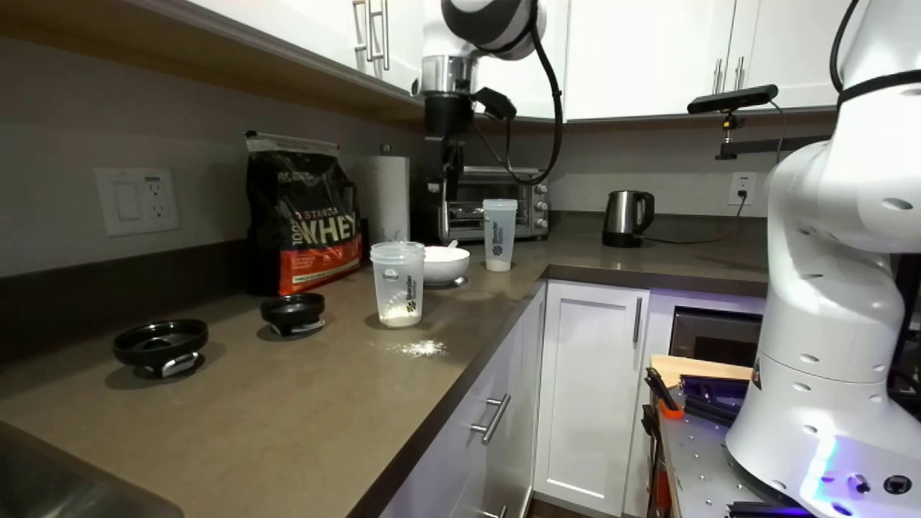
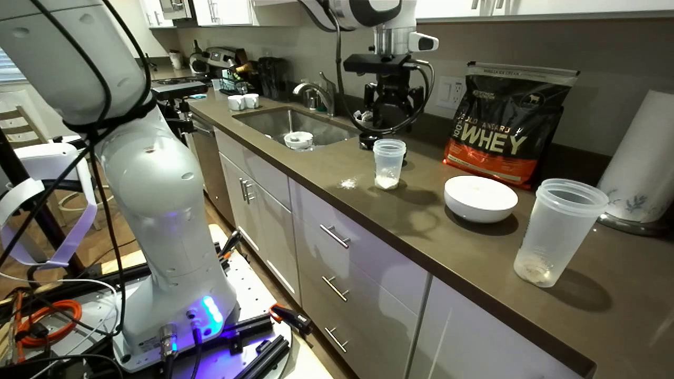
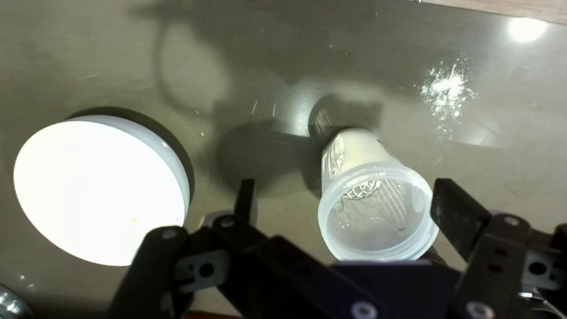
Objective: Move the clear bottle on the left to the right
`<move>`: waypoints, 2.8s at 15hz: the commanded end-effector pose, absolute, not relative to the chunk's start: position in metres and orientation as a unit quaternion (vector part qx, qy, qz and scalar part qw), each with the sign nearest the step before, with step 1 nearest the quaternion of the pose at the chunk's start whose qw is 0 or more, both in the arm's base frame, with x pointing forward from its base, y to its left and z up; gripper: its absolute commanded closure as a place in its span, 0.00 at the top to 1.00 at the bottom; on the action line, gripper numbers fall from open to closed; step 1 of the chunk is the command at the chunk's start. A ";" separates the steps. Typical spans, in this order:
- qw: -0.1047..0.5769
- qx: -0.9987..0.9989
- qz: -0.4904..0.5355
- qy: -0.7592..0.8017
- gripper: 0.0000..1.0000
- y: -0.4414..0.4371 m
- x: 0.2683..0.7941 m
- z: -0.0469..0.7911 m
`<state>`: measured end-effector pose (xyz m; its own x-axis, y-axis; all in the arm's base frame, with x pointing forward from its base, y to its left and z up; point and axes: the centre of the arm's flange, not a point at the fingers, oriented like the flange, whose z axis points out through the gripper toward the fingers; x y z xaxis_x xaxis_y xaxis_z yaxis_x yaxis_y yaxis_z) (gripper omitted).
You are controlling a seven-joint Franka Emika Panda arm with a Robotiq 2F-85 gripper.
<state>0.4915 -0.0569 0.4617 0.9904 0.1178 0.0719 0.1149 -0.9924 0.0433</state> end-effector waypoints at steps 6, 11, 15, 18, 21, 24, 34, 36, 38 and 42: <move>-0.015 0.997 0.028 0.070 1.00 -0.008 0.541 0.456; -0.028 0.994 0.013 0.100 1.00 0.031 0.550 0.439; -0.040 0.993 -0.002 0.107 0.75 0.044 0.552 0.423; -0.047 0.993 -0.013 0.106 0.73 0.047 0.549 0.411; -0.054 0.993 -0.020 0.103 0.56 0.049 0.546 0.404; -0.055 0.993 -0.022 0.102 0.56 0.049 0.546 0.402; -0.044 0.993 -0.039 0.104 0.55 0.048 0.547 0.391; -0.043 0.993 -0.039 0.104 0.41 0.048 0.547 0.391; -0.042 0.993 -0.039 0.104 0.27 0.048 0.546 0.391; -0.039 0.993 -0.042 0.105 0.02 0.048 0.544 0.389</move>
